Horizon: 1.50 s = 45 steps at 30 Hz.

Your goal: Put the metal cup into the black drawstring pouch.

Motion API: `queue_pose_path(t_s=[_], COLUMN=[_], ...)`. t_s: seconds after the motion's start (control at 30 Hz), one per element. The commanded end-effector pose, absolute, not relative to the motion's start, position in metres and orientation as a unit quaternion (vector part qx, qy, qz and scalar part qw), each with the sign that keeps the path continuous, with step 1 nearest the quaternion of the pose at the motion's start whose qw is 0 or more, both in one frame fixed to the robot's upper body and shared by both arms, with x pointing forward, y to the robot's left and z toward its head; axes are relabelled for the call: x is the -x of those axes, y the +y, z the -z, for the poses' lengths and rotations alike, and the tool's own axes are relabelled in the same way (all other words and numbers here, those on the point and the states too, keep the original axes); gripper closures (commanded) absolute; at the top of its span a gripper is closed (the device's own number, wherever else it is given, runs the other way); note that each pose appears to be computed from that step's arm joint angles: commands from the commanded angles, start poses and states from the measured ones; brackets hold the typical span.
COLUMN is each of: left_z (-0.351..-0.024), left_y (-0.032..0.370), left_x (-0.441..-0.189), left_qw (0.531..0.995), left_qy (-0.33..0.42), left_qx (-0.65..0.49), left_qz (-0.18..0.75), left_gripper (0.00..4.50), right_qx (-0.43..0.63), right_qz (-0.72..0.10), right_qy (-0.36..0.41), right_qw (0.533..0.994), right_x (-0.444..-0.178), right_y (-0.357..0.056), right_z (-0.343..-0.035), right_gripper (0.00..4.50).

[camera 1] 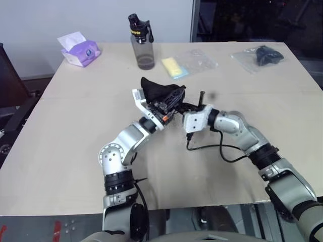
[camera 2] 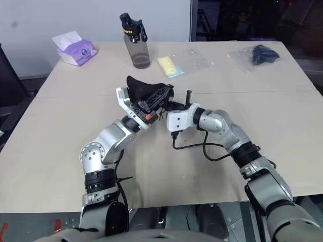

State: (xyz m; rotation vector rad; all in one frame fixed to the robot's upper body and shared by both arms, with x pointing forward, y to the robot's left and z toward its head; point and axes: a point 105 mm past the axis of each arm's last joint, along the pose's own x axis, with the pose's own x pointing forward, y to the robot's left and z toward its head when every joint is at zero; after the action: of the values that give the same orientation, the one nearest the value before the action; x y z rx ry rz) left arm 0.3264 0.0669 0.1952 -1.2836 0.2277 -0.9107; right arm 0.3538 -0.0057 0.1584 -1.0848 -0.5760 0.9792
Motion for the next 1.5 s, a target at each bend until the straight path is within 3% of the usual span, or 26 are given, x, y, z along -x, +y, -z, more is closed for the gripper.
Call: queue_pose_path(t_s=[0.03,0.13,0.2,0.27,0.3,0.4,0.5,0.63,0.73,0.83,0.97,1.07,1.27,1.3,1.37,1.5], left_z=[-0.202,-0.201,-0.2,-0.199,-0.199,-0.198,-0.198,-0.201,-0.203,-0.205,-0.209,-0.212,-0.221,-0.222,-0.223,-0.222], left_y=[0.048,0.046,0.046,0.045,0.044,0.044,0.044,0.045,0.045,0.045,0.045,0.045,0.049,0.05,0.052,0.056], left_x=[-0.311,-0.309,-0.307,-0.303,-0.301,-0.295,-0.293,-0.297,-0.298,-0.3,-0.303,-0.304,-0.309,-0.311,-0.316,-0.323], left_qw=[0.682,0.68,0.68,0.678,0.677,0.671,0.67,0.666,0.664,0.662,0.66,0.659,0.667,0.668,0.675,0.684], left_qy=[0.119,0.127,0.129,0.139,0.144,0.152,0.154,0.15,0.149,0.146,0.141,0.137,0.121,0.118,0.114,0.109], left_qx=[0.562,0.56,0.558,0.555,0.553,0.554,0.556,0.567,0.569,0.572,0.576,0.578,0.578,0.579,0.579,0.579], left_qz=[0.453,0.456,0.457,0.461,0.464,0.469,0.468,0.461,0.461,0.461,0.461,0.461,0.455,0.452,0.443,0.43], left_gripper=[4.36,4.36,4.36,4.36,4.36,4.36,4.36,4.36,4.36,4.36,4.36,4.36,4.36,4.36,4.36,4.36], right_qx=[0.542,0.539,0.443,0.2,0.104,-0.126,-0.211,-0.141,0.12,0.351,0.525,0.558,0.549,0.548,0.543,0.521], right_qz=[-0.436,-0.436,-0.438,-0.444,-0.453,-0.486,-0.508,-0.475,-0.438,-0.408,-0.387,-0.372,-0.372,-0.372,-0.372,-0.377], right_qy=[-0.35,-0.363,-0.343,-0.27,-0.242,-0.183,-0.151,-0.167,-0.207,-0.26,-0.296,-0.312,-0.328,-0.331,-0.337,-0.346], right_qw=[0.627,0.623,0.703,0.831,0.852,0.845,0.821,0.852,0.867,0.802,0.698,0.673,0.673,0.672,0.673,0.683], right_x=[-0.341,-0.343,-0.35,-0.361,-0.363,-0.358,-0.352,-0.359,-0.365,-0.366,-0.366,-0.367,-0.364,-0.363,-0.362,-0.359], right_y=[0.018,0.021,0.02,0.015,0.013,0.008,0.007,0.004,0.005,0.005,0.005,0.002,0.003,0.004,0.004,0.004], right_z=[-0.166,-0.168,-0.179,-0.195,-0.198,-0.207,-0.213,-0.214,-0.198,-0.188,-0.173,-0.169,-0.171,-0.172,-0.174,-0.178], right_gripper=[4.47,4.47,4.47,4.47,4.47,4.47,4.47,4.47,4.47,4.47,4.47,4.47,4.47,3.86,3.21,1.2])
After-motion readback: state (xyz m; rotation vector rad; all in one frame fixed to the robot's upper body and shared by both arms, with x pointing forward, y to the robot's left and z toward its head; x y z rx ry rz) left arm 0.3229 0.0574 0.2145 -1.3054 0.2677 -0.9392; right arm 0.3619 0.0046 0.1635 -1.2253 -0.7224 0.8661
